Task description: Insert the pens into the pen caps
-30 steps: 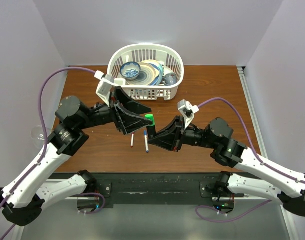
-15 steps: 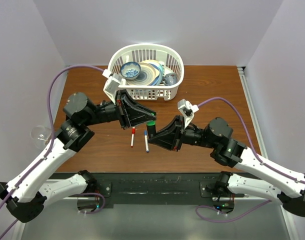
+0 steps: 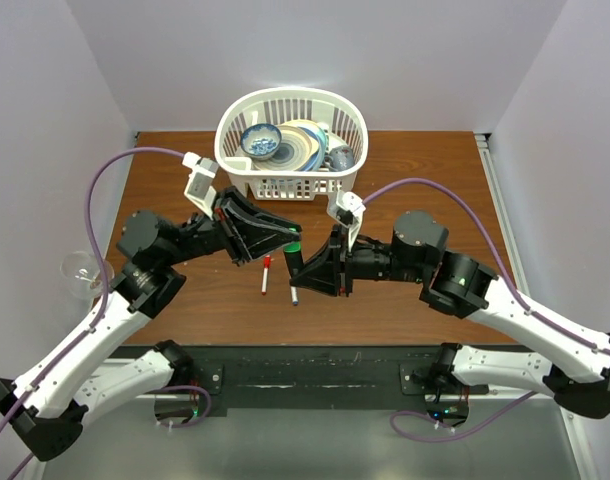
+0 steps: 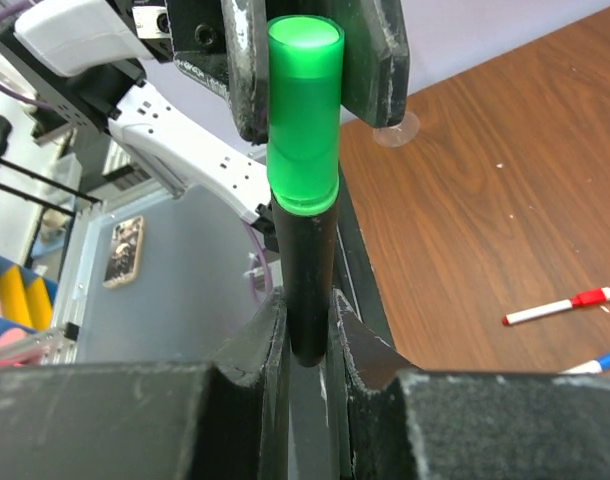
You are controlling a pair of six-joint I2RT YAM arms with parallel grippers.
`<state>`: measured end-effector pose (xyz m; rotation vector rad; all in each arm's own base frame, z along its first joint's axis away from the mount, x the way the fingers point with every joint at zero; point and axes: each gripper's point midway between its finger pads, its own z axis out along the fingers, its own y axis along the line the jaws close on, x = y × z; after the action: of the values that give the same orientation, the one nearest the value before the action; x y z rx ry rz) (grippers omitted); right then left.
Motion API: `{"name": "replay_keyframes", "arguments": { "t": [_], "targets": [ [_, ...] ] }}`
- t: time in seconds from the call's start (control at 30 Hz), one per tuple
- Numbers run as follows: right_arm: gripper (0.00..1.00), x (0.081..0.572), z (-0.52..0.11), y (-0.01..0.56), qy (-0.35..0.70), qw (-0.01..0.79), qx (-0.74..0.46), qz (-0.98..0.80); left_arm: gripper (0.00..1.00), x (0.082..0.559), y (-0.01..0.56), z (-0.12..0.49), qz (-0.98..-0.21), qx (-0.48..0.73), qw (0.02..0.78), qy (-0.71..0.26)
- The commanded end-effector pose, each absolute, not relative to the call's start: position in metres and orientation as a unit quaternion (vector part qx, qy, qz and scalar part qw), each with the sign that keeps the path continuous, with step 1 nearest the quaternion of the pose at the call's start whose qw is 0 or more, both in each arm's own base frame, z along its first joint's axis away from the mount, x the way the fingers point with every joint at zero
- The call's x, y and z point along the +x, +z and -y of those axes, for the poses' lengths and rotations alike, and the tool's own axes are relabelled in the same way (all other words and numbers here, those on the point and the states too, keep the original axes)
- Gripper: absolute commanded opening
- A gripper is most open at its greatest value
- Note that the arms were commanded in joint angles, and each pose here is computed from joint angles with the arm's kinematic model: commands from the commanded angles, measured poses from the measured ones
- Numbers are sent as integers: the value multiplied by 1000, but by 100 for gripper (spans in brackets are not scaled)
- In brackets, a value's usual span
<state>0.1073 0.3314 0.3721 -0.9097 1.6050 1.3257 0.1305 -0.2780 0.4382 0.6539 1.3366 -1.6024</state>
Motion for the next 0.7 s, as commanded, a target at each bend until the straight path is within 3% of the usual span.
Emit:
{"name": "replay_keyframes", "arguments": {
  "t": [0.0, 0.13, 0.67],
  "targets": [
    [0, 146, -309, 518, 534, 621, -274, -503, 0, 100, 355, 291, -629, 309, 282, -655],
    [0, 149, -310, 533, 535, 627, -279, -493, 0, 98, 330, 290, -652, 316, 256, -639],
    [0, 165, -307, 558, 571, 618, -291, -456, 0, 73, 325, 282, -623, 345, 217, -668]
  ]
}}
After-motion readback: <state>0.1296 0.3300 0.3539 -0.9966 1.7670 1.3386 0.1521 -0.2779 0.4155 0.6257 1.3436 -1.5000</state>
